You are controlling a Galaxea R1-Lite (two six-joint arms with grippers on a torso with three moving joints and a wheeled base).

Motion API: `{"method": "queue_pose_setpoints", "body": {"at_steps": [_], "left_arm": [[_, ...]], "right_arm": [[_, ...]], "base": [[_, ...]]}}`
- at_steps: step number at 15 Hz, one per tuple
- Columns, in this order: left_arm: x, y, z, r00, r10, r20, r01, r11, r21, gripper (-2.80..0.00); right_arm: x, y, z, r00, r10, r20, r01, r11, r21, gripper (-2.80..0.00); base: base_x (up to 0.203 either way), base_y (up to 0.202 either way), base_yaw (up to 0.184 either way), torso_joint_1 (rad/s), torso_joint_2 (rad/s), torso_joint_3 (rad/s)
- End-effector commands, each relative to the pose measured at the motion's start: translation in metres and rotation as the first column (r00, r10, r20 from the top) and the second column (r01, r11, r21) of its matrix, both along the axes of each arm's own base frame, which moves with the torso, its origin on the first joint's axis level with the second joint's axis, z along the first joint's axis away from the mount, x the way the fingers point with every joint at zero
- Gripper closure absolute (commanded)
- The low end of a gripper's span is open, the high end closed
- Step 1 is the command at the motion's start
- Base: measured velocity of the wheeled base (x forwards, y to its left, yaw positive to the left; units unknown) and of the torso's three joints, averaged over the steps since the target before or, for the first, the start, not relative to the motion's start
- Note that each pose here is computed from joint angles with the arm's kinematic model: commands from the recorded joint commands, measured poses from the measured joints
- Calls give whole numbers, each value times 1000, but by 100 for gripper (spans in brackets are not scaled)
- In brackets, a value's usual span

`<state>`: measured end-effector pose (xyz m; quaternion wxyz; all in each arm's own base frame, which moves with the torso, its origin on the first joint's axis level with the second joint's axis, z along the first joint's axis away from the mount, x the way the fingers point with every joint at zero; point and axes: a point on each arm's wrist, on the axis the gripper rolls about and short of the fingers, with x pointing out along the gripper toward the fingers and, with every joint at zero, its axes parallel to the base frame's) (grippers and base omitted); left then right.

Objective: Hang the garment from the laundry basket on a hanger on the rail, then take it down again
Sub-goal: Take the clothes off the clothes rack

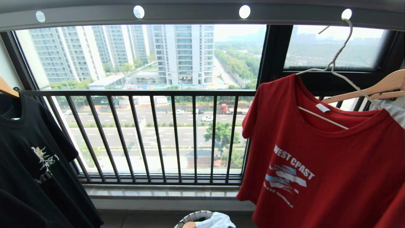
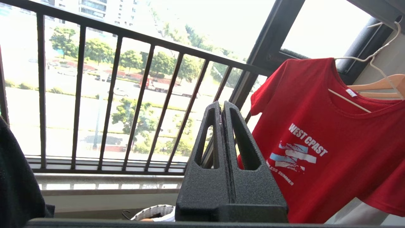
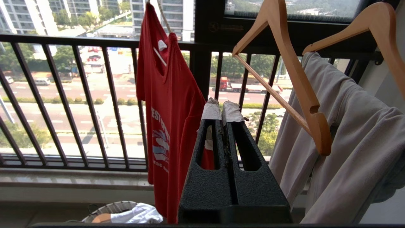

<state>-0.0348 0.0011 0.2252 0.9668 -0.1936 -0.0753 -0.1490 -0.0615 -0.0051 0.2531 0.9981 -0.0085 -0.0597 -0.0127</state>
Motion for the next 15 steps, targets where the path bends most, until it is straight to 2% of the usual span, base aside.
{"method": "queue_pose_setpoints", "body": {"at_steps": [1,3,4,6,7,8,9,11,14,15], "left_arm": [[-9,-2,0,998,59,14,-59,998,0,0],[-18,-3,-12,999,53,-10,-53,998,19,0],[-18,-4,-27,998,62,-33,-61,997,42,0],[-16,-4,-65,995,93,-43,-85,983,160,0],[-16,-4,-85,993,116,-30,-106,966,237,0],[-10,-3,-103,983,178,-44,-157,938,308,0],[-5,-2,-113,965,256,-63,-220,912,345,0],[3,-1,-130,956,278,-91,-224,895,386,0],[12,-2,-151,954,285,-93,-216,869,446,0],[12,-2,-150,955,286,-79,-223,866,447,0]], "right_arm": [[-5,3,-19,999,-39,-7,39,999,-3,0],[-2,3,-40,998,-38,-42,38,999,-6,0],[-4,3,-52,998,-38,-46,38,999,-7,0],[-2,3,-77,997,-14,-70,13,1000,-10,0],[-3,4,-90,998,17,-68,-18,1000,-11,0],[-3,5,-106,996,50,-72,-51,999,-13,0],[2,5,-120,992,71,-103,-72,997,-10,0],[13,6,-139,984,89,-157,-89,996,9,0],[31,6,-166,985,84,-154,-89,996,-26,0],[36,6,-175,986,76,-147,-83,996,-39,0]], "base": [[0,0,0,0,0,0],[0,0,0,0,0,0],[0,0,0,0,0,0],[0,0,0,0,0,0],[0,0,0,0,0,0],[0,0,0,0,0,0],[0,0,0,0,0,0],[0,0,0,0,0,0],[0,0,0,0,0,0],[0,0,0,0,0,0]]}}
